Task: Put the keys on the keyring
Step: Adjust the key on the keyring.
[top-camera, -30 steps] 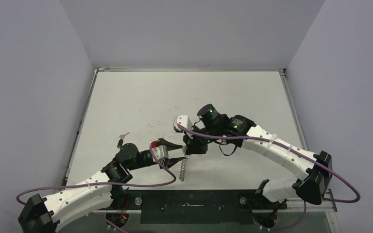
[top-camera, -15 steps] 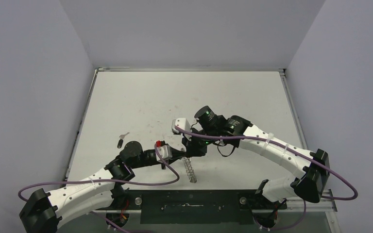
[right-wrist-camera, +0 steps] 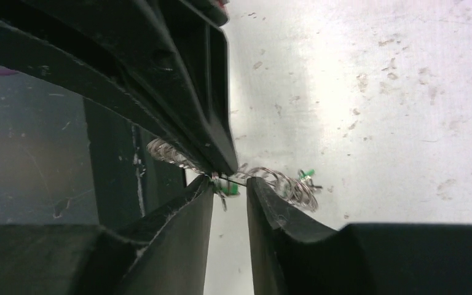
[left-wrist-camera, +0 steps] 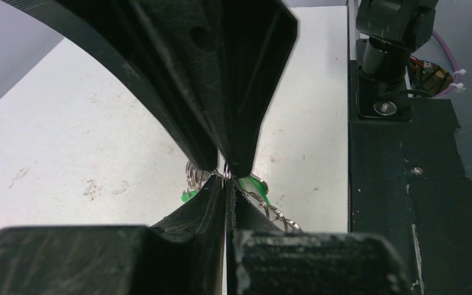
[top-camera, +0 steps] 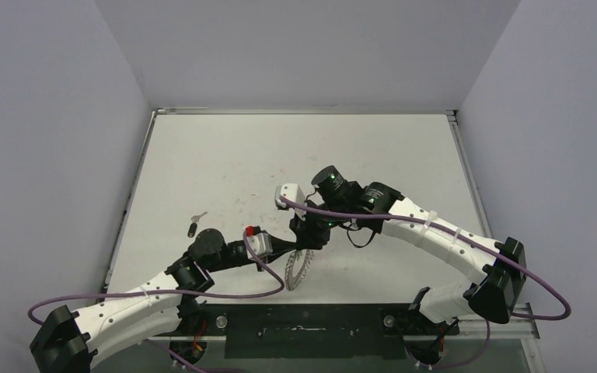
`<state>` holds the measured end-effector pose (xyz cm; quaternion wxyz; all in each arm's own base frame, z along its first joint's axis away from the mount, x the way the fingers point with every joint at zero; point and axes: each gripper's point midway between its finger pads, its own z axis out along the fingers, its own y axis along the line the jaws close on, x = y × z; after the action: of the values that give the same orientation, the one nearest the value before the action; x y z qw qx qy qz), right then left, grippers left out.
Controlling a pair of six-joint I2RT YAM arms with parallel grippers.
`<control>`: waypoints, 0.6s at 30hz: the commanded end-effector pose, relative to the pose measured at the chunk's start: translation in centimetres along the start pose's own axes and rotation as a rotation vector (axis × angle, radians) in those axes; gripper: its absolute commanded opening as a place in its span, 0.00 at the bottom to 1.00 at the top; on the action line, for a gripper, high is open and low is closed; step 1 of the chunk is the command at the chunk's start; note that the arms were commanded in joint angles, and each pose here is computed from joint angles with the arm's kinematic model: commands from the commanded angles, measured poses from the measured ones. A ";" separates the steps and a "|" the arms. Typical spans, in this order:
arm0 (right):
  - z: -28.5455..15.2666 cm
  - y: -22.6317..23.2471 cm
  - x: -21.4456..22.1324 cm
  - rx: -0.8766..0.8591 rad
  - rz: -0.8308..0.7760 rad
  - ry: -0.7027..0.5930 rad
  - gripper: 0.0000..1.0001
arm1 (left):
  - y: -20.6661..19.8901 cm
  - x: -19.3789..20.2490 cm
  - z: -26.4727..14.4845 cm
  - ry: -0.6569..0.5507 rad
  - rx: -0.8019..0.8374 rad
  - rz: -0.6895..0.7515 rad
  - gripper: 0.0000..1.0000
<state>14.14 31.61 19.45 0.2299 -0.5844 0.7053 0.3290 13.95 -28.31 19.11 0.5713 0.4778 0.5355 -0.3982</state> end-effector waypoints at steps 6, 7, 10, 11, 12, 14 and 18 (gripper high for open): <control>-2.4 -1.6 -3.5 0.094 -0.047 -0.191 0.51 | 0.3 -3.7 -0.9 -0.184 -0.050 0.027 0.00; -2.5 -1.6 -3.4 0.093 -0.057 -0.198 0.51 | 0.3 -3.8 -1.0 -0.190 -0.052 0.026 0.00; -2.5 -1.0 -2.8 0.066 -0.109 -0.205 0.50 | 0.3 -3.9 -1.1 -0.197 -0.057 0.022 0.00; -2.4 -0.8 -2.5 0.055 -0.127 -0.206 0.50 | 0.3 -4.0 -1.1 -0.202 -0.058 0.024 0.00; -2.3 -0.7 -2.3 0.046 -0.148 -0.207 0.49 | 0.3 -4.0 -1.2 -0.202 -0.061 0.022 0.00; -2.1 -0.5 -1.5 0.030 -0.181 -0.203 0.48 | 0.2 -4.0 -1.2 -0.205 -0.058 0.020 0.00; -1.7 -0.7 -0.7 0.028 -0.239 -0.221 0.46 | 0.2 -3.9 -1.2 -0.205 -0.055 0.018 0.00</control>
<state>14.83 30.32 20.06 0.3071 -0.5952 0.6588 0.3427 13.50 -27.31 19.82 0.6019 0.4428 0.5207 -0.4129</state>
